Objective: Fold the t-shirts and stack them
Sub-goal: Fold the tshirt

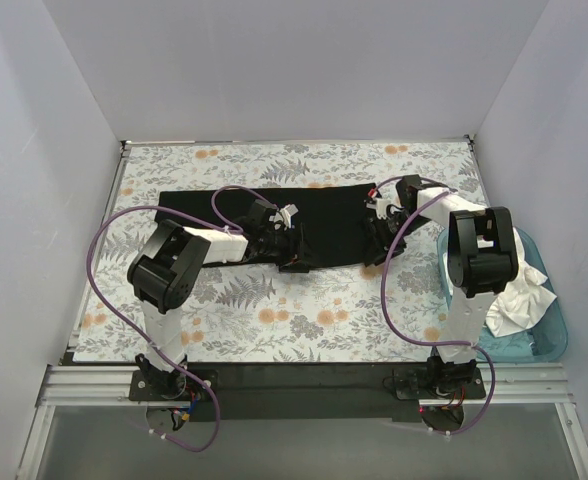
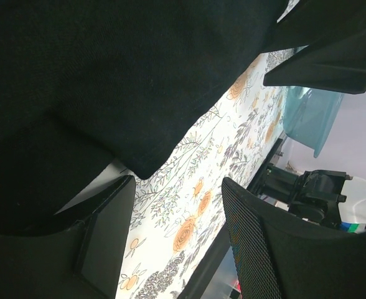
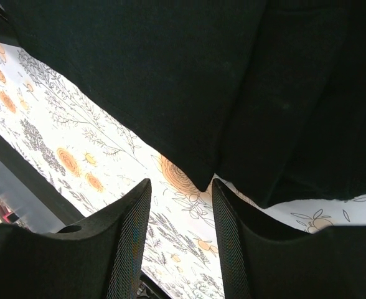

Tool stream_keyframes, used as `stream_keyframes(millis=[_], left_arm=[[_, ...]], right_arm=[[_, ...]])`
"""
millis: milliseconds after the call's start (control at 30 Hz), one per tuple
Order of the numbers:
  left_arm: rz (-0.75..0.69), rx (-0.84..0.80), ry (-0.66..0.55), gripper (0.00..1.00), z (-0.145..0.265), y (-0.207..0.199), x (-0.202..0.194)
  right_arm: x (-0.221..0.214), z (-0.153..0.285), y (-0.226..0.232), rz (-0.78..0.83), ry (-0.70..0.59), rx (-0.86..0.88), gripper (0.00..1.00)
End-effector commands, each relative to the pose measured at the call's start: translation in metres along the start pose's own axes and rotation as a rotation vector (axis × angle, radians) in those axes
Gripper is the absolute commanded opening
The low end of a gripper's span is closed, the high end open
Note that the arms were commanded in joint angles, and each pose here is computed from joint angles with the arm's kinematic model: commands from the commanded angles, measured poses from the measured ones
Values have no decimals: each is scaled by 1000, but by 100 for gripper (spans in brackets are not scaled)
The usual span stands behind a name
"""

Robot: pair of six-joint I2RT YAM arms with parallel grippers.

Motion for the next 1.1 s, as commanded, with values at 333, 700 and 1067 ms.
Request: stream_keyframes(millis=[333, 700, 1067], left_arm=[[24, 54, 4, 53, -8, 15, -2], [28, 7, 32, 14, -11, 3, 2], [-27, -90, -34, 0, 14, -38, 20]], right_arm=[[25, 0, 6, 45, -51, 23, 37], [44, 14, 15, 113, -128, 22, 1], [104, 46, 29, 248, -265, 3, 1]])
Point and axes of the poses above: each gripper's point midway between its finger pads, its own z axis back along the fingers, its own y axis along the line the jaws close on, x = y × z, the point moved 3 cm from there along z, back along the fingers, and after that the axes turned 1 degree about z, right-handed, at the moved point
